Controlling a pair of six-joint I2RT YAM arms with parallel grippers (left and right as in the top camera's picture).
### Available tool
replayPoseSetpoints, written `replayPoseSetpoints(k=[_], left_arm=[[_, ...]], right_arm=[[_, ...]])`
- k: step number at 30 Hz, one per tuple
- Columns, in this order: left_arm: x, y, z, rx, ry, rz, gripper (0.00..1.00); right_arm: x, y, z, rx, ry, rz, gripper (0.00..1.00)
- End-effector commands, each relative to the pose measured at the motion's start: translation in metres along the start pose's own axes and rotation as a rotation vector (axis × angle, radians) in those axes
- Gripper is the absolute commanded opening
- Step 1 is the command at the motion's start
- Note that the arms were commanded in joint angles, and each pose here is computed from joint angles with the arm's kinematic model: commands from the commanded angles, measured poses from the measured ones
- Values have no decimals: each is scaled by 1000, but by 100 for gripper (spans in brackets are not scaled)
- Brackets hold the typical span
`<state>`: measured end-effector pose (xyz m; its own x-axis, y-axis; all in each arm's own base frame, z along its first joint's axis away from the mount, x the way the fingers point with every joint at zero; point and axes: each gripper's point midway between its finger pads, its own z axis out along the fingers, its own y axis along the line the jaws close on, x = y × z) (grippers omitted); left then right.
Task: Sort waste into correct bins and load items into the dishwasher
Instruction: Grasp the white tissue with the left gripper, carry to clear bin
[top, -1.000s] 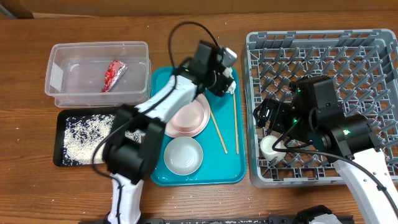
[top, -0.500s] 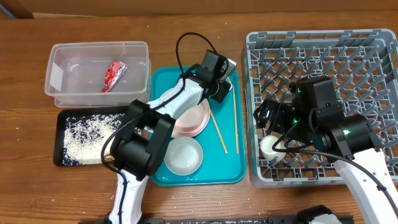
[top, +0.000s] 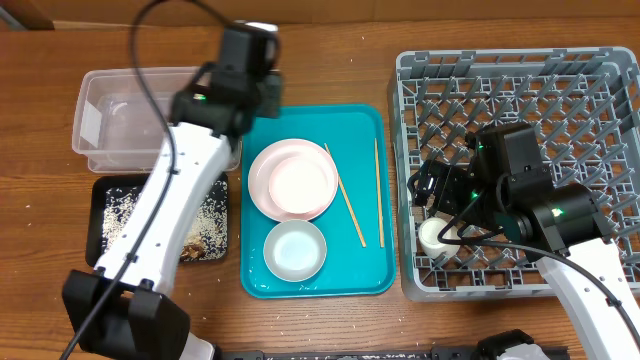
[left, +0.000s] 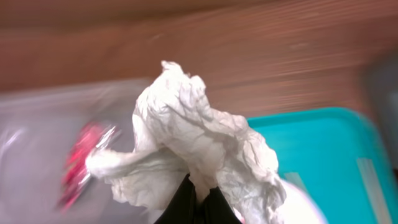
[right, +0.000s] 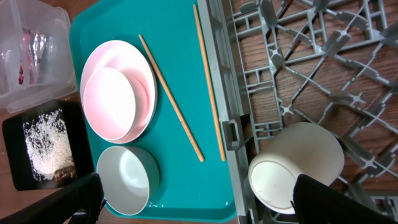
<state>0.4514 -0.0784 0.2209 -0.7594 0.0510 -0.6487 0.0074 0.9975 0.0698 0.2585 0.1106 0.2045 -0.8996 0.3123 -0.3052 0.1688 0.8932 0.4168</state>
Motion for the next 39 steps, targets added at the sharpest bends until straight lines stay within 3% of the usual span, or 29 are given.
replayPoseSetpoints(k=[1, 3, 5, 10, 14, 19, 26, 30, 36, 37, 39], left_arm=[[33, 52, 38, -139, 132, -141, 4], [43, 68, 51, -133, 177, -180, 8], [50, 75, 58, -105, 211, -197, 49], [29, 90, 23, -106, 160, -225, 68], [5, 84, -37, -62, 86, -216, 76], [14, 61, -107, 72, 76, -202, 80], [67, 43, -166, 146, 197, -184, 66], [95, 33, -184, 162, 278, -144, 65], [118, 21, -197, 179, 350, -84, 77], [119, 20, -199, 182, 351, -78, 81], [120, 19, -201, 186, 349, -74, 100]], right_arm=[[-4, 6, -6, -18, -21, -12, 100], [-4, 6, -6, -18, -21, -12, 100], [-5, 6, -6, -17, -22, -13, 100], [-5, 5, -6, -11, -24, -19, 100], [-5, 5, -6, -12, -25, -19, 100], [-5, 5, -6, -12, -25, -78, 97], [4, 16, -4, -41, -1, -235, 93], [5, 19, -4, -42, -6, -248, 93], [0, 22, -4, -52, -29, -251, 99], [-1, 23, -4, -53, -31, -252, 100], [-1, 22, -4, -52, -30, -252, 100]])
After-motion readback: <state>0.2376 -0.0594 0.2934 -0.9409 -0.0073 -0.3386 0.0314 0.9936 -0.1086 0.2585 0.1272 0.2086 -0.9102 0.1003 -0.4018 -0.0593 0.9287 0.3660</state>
